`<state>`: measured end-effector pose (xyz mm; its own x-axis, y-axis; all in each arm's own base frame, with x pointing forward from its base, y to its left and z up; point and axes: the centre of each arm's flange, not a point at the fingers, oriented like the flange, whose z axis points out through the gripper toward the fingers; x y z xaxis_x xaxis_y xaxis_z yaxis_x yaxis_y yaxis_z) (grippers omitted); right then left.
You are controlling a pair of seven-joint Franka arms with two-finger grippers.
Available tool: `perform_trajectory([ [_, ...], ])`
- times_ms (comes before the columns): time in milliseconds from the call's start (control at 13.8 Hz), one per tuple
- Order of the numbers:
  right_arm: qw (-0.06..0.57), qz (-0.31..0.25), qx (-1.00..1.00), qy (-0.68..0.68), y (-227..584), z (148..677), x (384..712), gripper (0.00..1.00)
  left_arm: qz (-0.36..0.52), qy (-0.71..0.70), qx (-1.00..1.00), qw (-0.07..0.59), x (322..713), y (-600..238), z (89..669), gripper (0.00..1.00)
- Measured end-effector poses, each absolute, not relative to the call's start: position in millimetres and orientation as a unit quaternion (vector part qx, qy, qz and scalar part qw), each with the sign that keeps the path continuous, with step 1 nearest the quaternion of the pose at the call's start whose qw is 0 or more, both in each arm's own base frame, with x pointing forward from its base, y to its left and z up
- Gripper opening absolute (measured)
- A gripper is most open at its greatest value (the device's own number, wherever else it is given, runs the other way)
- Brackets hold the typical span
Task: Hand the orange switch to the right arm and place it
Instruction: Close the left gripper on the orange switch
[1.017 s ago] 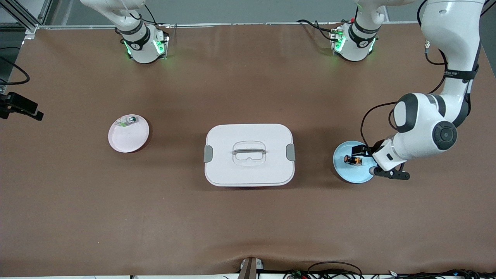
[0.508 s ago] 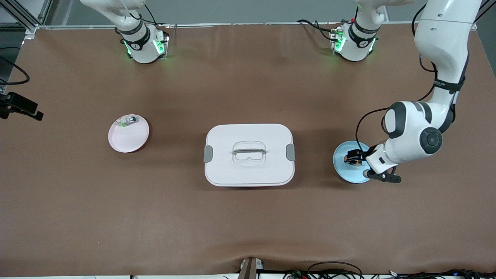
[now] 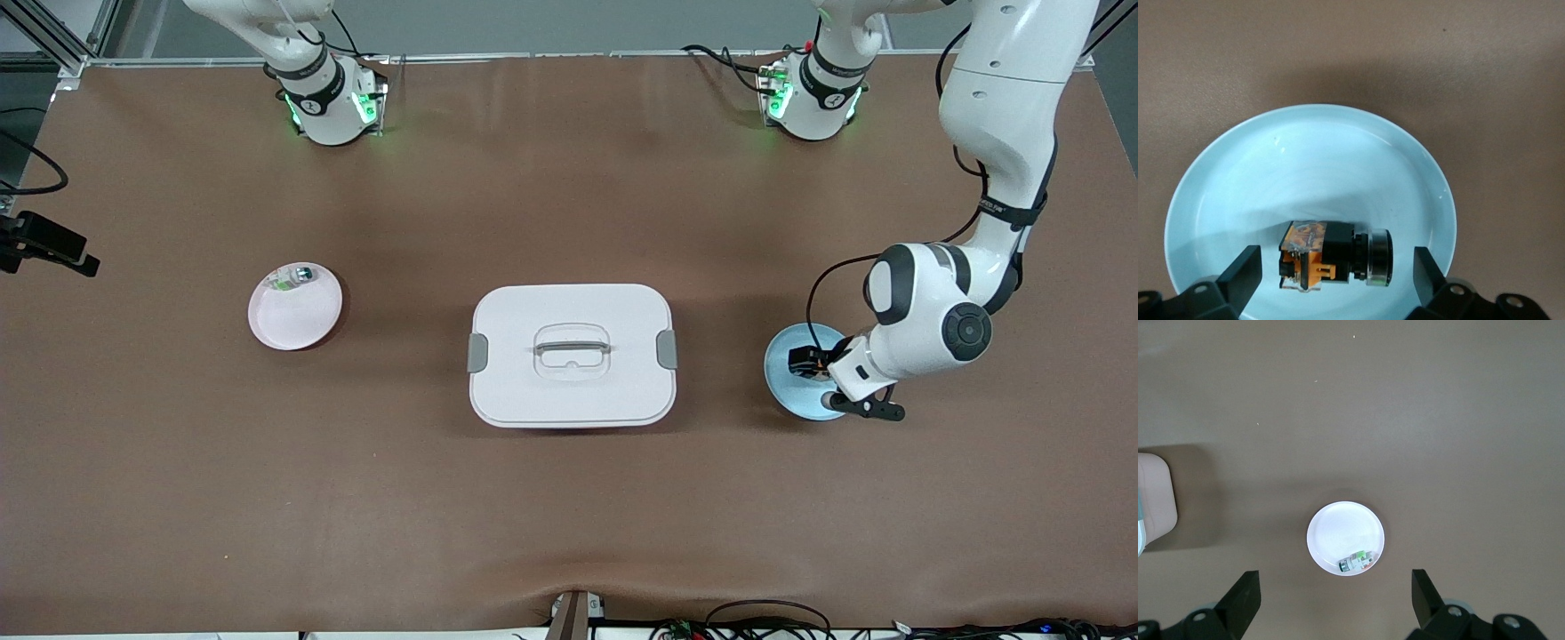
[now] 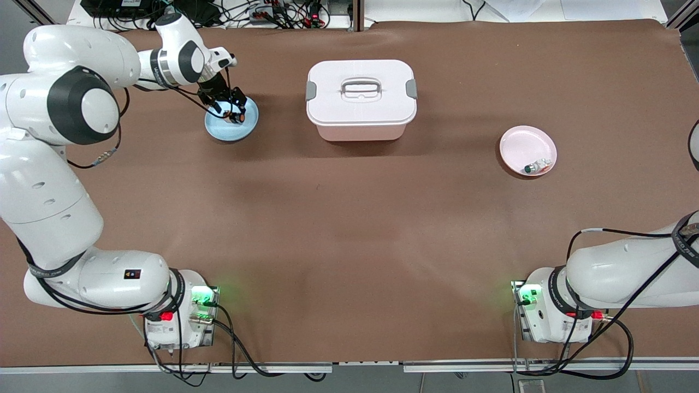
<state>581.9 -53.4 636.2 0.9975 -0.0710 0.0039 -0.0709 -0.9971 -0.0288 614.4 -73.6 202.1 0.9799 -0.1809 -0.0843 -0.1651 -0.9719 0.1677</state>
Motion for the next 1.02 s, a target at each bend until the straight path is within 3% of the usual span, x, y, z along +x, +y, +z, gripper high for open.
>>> perform_trajectory([
  [871,0.014,-0.002,-0.999,0.036,-53,636,582,1.0,-0.055,-0.086,0.992,0.079,607,-74,185,1.0],
  [1017,0.014,-0.002,-0.999,0.036,-53,636,582,1.0,-0.056,-0.086,0.992,0.079,606,-74,183,0.81],
])
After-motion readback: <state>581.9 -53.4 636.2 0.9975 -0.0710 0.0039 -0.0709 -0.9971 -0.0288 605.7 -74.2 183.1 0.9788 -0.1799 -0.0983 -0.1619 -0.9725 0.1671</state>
